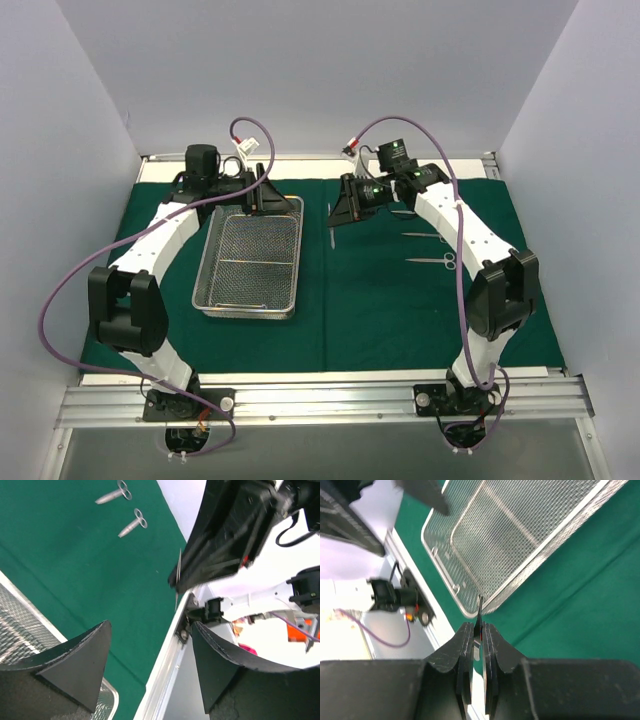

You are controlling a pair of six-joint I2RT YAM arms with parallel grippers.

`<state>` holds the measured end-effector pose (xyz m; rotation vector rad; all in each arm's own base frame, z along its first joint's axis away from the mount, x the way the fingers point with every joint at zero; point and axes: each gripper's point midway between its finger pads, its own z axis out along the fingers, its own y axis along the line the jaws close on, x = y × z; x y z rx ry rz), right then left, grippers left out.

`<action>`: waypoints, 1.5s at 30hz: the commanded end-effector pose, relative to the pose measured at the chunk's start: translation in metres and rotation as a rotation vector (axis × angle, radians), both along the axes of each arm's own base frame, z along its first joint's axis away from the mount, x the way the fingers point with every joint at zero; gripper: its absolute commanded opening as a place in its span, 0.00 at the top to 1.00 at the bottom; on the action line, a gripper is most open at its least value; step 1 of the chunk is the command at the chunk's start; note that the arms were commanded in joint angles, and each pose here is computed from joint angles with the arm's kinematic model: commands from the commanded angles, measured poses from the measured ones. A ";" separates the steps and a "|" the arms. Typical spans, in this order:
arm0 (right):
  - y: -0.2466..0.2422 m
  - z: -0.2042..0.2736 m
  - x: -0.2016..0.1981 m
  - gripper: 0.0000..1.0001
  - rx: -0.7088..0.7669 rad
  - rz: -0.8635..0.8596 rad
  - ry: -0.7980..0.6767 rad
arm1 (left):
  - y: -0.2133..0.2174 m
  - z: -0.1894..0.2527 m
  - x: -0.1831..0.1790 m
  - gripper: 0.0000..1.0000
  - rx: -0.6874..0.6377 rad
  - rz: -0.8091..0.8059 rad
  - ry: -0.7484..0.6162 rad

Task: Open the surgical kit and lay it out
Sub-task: Place the medical item in the surgical kit.

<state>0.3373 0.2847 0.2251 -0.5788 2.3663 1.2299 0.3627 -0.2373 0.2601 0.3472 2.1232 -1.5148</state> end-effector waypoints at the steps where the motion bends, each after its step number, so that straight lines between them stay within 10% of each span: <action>1: 0.008 0.010 -0.040 1.00 -0.040 0.108 -0.026 | -0.020 0.014 -0.010 0.26 -0.042 -0.106 -0.036; 41: 0.014 0.011 -0.044 1.00 -0.067 0.100 -0.029 | -0.084 0.004 -0.019 0.60 -0.092 -0.214 0.019; 45: 0.015 0.013 -0.044 1.00 -0.063 0.098 -0.031 | -0.086 0.005 -0.017 0.76 -0.101 -0.229 0.016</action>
